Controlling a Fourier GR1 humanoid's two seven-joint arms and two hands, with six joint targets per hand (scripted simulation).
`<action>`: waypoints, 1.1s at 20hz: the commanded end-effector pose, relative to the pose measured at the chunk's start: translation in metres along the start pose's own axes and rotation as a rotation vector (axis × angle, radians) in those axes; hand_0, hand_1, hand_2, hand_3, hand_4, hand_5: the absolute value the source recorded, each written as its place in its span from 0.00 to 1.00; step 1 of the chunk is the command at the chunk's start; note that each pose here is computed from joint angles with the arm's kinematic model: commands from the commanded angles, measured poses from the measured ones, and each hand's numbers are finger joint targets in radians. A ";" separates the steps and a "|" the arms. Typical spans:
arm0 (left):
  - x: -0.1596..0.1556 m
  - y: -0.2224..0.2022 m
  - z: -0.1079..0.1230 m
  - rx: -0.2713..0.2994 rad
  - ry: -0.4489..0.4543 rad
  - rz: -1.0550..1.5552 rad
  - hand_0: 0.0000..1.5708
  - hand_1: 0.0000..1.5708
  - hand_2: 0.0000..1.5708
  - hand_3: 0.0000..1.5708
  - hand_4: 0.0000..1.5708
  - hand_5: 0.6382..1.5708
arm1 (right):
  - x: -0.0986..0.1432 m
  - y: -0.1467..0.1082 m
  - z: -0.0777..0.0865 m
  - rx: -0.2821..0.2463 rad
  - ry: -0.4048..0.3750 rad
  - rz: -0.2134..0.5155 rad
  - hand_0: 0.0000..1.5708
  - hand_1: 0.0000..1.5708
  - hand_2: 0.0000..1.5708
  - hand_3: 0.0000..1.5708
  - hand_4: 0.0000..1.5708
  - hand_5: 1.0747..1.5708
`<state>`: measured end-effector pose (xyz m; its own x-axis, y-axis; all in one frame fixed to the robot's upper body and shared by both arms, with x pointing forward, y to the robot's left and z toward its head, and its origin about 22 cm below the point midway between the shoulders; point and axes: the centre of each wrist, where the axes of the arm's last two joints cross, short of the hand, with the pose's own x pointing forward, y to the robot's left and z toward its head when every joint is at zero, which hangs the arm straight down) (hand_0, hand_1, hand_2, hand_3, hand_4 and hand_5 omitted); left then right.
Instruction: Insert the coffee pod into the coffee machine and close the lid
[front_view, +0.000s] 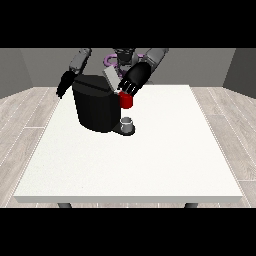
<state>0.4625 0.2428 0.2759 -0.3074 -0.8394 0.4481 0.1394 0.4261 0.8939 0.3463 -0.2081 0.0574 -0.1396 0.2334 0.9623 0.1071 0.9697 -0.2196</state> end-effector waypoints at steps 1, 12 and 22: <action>-0.002 0.002 0.000 0.003 0.028 -0.004 0.77 0.77 0.79 0.76 0.23 1.00 | -0.009 0.012 0.014 0.029 0.011 -0.008 0.00 0.00 0.00 0.00 0.07 1.00; 0.002 0.010 0.003 0.053 -0.008 -0.172 0.77 0.77 0.78 0.70 0.00 1.00 | 0.008 0.014 -0.002 -0.016 -0.023 -0.008 0.00 0.00 0.00 0.00 0.00 1.00; 0.015 -0.001 -0.005 0.122 -0.055 -0.139 0.71 0.71 0.71 0.62 0.00 1.00 | 0.012 -0.003 -0.014 -0.006 -0.040 -0.015 0.00 0.00 0.00 0.00 0.00 1.00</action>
<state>0.4614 0.2440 0.2830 -0.3418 -0.8894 0.3035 0.0021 0.3223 0.9466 0.3512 -0.2088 0.0676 -0.1715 0.2402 0.9554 0.1072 0.9686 -0.2243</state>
